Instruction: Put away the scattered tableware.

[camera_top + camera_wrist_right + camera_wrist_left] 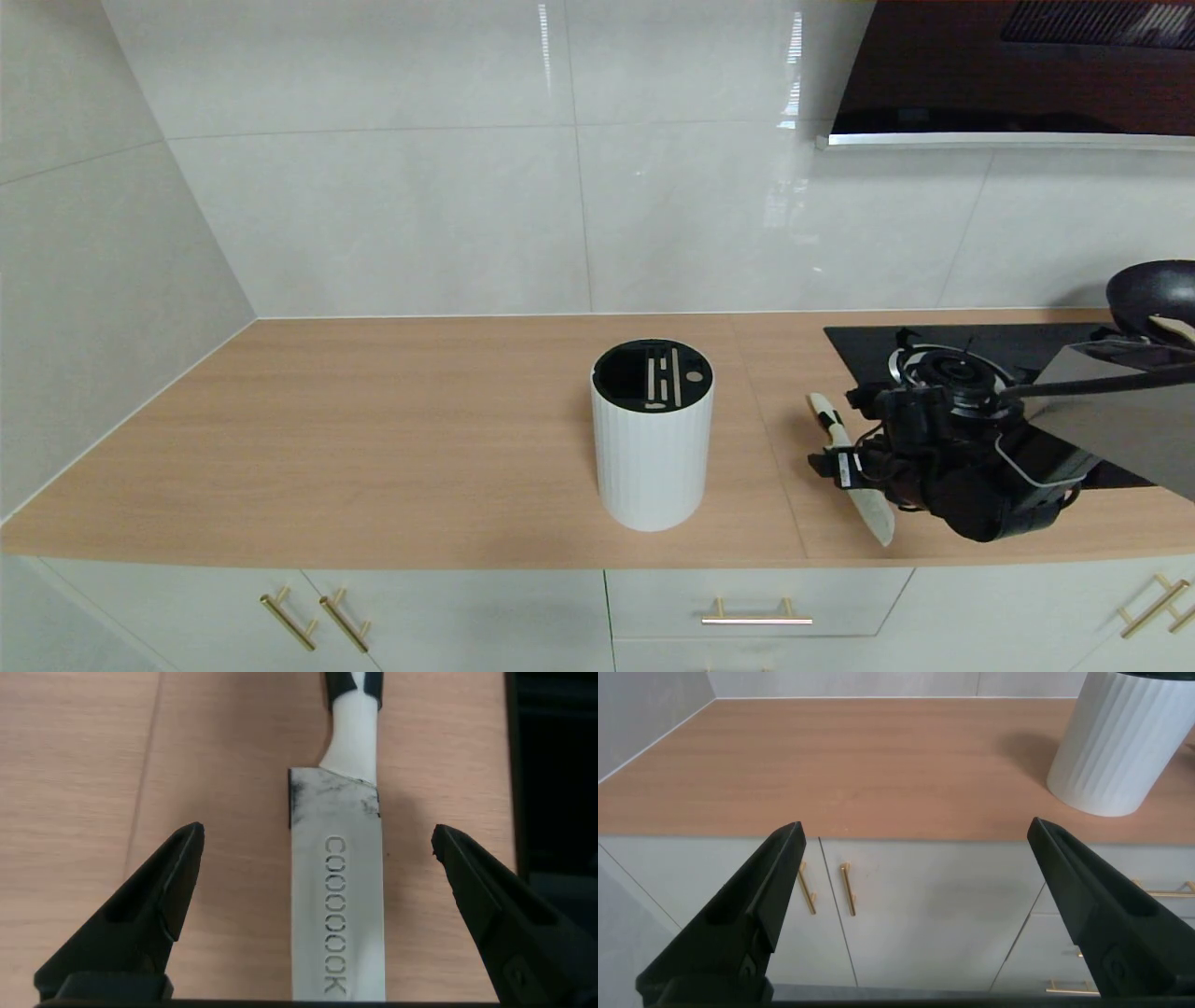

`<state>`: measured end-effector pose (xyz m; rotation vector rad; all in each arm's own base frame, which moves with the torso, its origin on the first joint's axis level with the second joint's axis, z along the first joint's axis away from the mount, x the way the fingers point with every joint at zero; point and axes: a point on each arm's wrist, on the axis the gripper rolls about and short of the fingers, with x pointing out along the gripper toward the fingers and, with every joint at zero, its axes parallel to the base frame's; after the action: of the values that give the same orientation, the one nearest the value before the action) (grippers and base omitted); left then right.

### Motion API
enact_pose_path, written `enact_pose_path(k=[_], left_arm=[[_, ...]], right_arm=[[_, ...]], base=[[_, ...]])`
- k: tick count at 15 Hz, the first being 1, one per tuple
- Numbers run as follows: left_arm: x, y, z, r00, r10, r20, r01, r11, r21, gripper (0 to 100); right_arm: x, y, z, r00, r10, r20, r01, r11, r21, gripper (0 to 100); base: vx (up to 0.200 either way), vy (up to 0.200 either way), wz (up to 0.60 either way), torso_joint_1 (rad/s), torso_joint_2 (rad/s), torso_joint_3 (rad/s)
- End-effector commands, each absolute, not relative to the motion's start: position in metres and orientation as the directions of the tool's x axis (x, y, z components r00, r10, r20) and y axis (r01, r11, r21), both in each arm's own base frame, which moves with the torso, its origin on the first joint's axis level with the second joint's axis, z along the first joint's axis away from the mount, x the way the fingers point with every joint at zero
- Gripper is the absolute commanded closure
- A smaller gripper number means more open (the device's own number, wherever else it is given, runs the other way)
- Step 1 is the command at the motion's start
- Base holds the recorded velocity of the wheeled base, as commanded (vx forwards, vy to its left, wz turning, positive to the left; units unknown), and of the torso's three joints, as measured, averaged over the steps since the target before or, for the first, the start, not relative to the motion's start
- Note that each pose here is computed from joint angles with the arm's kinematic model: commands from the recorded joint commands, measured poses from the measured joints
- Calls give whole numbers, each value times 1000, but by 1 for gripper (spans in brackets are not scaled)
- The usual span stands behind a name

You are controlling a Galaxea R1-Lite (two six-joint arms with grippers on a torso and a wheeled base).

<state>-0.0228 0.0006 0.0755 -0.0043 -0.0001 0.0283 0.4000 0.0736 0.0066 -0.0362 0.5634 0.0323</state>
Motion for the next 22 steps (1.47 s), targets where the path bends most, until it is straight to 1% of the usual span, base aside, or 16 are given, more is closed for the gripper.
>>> enact_pose_path(k=[1,8,12,19,20,22], left_arm=[[-23,1,75,1000,29,0,-29,1000,-5,0],[-23,1,75,1000,29,0,-29,1000,-5,0],[-23,1,75,1000,29,0,-29,1000,-5,0],[-23,1,75,1000,29,0,-29,1000,-5,0],[-23,1,75,1000,29,0,-29,1000,-5,0],[-23,1,75,1000,29,0,-29,1000,-5,0]], right_arm=[[403,75,3,844,24,-535,-36,999,-11,0],[412,72,-8,843,19,-538,-22,1000,0,0],[420,68,-9,851,10,-525,11,999,37,0],[421,65,-13,848,0,-530,21,999,34,0],[421,66,-14,846,-1,-532,21,999,32,100],[421,66,-17,842,-1,-539,17,1000,25,100]], base=[[0,0,0,0,0,0],[0,0,0,0,0,0],[0,0,0,0,0,0],[0,0,0,0,0,0],[0,0,0,0,0,0],[0,0,0,0,0,0]])
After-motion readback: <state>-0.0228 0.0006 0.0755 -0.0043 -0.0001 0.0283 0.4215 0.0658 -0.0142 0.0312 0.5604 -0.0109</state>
